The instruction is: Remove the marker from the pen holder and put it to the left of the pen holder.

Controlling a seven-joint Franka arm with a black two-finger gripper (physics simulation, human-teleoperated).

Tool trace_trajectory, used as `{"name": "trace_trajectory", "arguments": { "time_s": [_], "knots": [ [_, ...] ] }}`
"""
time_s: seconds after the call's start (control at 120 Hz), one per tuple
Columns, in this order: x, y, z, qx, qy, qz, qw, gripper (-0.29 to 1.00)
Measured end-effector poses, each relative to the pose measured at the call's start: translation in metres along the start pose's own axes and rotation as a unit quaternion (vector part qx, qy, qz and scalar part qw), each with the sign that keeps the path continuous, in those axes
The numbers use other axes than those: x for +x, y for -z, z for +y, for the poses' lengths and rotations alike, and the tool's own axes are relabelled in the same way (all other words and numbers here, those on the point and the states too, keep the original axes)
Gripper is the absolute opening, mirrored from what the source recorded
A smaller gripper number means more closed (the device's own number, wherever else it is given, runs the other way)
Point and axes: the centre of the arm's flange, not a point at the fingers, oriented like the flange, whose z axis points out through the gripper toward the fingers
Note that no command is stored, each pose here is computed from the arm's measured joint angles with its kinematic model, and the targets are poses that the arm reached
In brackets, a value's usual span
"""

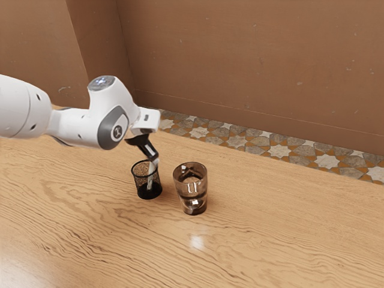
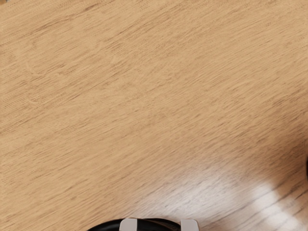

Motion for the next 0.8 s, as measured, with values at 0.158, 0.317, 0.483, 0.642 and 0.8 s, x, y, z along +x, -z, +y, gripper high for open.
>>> {"name": "trace_trajectory", "arguments": {
  "time_s": [0.158, 0.317, 0.483, 0.642, 0.8],
  "knots": [
    [0.008, 0.057, -0.001, 0.022, -0.011, 0.04, 0.999, -0.07],
    [0.013, 0.163, -0.013, 0.067, -0.028, 0.093, 0.993, -0.08],
    [-0.011, 0.183, -0.092, 0.092, 0.026, -0.006, 0.995, -0.08],
    [-0.06, 0.094, -0.153, 0.04, 0.1, -0.179, 0.978, -0.07],
    [-0.104, 0.014, -0.164, -0.031, 0.143, -0.315, 0.938, -0.07]
  ]
}}
